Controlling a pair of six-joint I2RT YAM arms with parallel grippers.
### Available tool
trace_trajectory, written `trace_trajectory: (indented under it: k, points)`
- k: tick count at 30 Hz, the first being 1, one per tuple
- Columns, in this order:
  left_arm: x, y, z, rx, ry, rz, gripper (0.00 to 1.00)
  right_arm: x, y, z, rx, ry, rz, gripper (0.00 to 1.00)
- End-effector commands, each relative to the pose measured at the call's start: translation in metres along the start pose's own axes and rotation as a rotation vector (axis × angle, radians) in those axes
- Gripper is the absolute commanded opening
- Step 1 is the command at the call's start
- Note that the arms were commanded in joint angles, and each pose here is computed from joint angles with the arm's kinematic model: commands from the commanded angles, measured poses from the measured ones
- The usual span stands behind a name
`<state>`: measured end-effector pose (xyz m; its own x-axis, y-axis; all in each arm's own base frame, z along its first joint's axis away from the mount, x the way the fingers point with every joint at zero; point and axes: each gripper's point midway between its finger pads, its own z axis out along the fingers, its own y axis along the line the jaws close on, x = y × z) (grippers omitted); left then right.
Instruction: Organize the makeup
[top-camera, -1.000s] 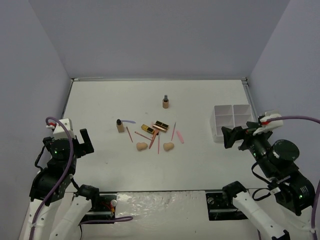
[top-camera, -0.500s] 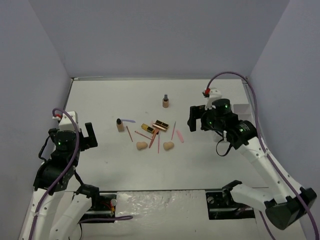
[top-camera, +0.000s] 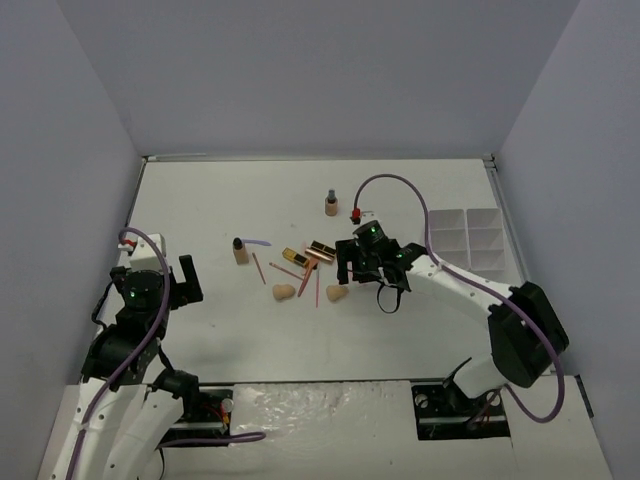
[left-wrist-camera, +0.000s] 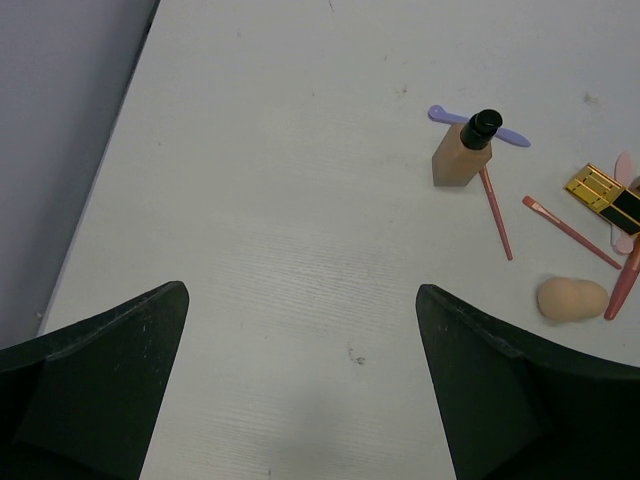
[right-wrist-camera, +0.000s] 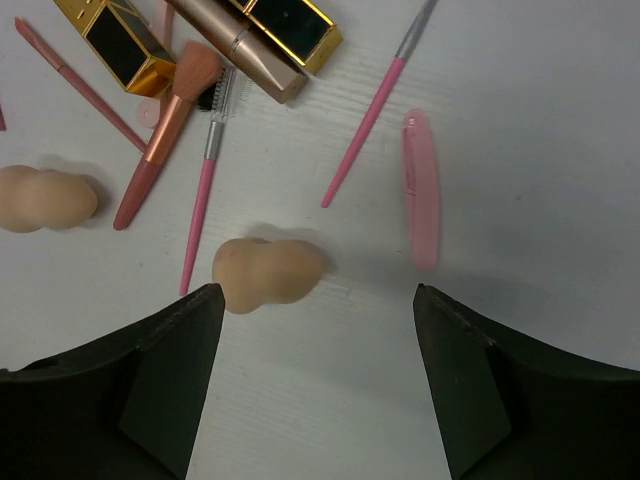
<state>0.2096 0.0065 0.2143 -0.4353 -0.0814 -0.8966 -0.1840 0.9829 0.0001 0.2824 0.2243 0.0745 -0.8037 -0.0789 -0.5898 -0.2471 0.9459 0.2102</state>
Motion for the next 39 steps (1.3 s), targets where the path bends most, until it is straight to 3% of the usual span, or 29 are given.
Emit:
trace_trajectory:
  k: [1,9,18,25,30,35,39]
  points:
    - [-0.019,-0.006,-0.005,0.017,-0.095,-0.061,0.97,-0.017,0.032,0.022,-0.032,-0.094,0.051,0.68]
    - [-0.016,-0.018,-0.001,0.054,-0.08,-0.025,0.97,0.009,0.023,0.041,0.019,-0.065,0.095,0.54]
    - [-0.016,-0.019,0.003,0.049,-0.077,-0.012,0.97,0.027,0.016,0.047,0.035,-0.039,0.073,0.48]
    - [-0.015,-0.021,0.004,0.055,-0.072,-0.008,0.97,0.031,0.017,0.048,0.02,-0.034,0.049,0.27]
    - [-0.015,-0.021,0.004,0.059,-0.072,-0.007,0.97,0.026,0.018,0.042,0.011,-0.053,0.05,0.01]
    - [-0.015,-0.021,0.003,0.06,-0.073,-0.007,0.97,0.005,0.024,0.022,-0.008,-0.105,0.036,0.0]
    - [-0.017,-0.021,0.002,0.058,-0.078,-0.01,0.97,-0.039,0.024,-0.017,0.007,-0.236,0.035,0.0]
